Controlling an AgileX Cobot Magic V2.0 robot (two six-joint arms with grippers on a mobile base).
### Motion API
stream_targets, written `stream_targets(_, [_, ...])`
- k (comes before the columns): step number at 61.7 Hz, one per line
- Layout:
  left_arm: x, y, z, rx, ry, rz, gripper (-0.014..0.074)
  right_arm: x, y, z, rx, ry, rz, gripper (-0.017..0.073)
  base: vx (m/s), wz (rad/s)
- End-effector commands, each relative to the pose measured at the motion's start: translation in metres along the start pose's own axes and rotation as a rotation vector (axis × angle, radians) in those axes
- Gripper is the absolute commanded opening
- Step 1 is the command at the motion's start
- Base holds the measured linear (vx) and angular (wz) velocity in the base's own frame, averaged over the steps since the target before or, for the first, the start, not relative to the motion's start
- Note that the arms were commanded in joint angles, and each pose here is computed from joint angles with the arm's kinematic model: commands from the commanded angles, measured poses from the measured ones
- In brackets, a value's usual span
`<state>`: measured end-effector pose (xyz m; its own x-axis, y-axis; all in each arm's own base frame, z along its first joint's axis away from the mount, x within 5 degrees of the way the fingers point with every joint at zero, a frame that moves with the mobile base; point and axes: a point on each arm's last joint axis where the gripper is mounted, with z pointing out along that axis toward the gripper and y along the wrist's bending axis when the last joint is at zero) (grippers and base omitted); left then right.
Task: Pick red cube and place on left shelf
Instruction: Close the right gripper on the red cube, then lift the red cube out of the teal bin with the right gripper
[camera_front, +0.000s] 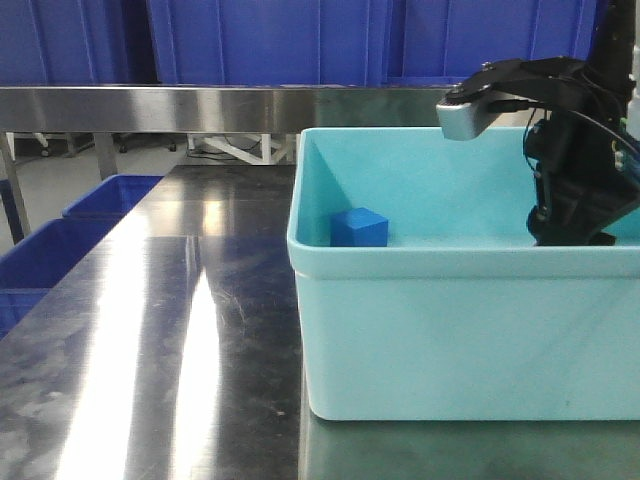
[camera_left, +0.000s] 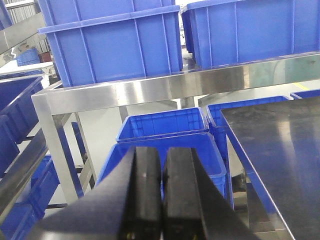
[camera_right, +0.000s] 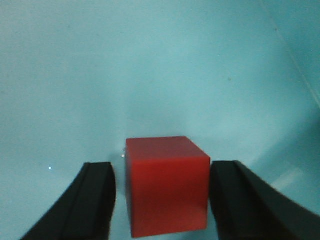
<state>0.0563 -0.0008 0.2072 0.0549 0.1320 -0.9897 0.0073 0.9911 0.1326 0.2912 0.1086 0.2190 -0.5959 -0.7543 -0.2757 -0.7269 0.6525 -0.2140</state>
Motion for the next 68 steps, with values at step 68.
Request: stream_targets(68, [-0.001,0.000,0.000,-0.004,-0.069,-0.005,0.0106,0.062,0.005,-0.186,0.380,-0.904,0.360,0.0066,0.00,-0.02])
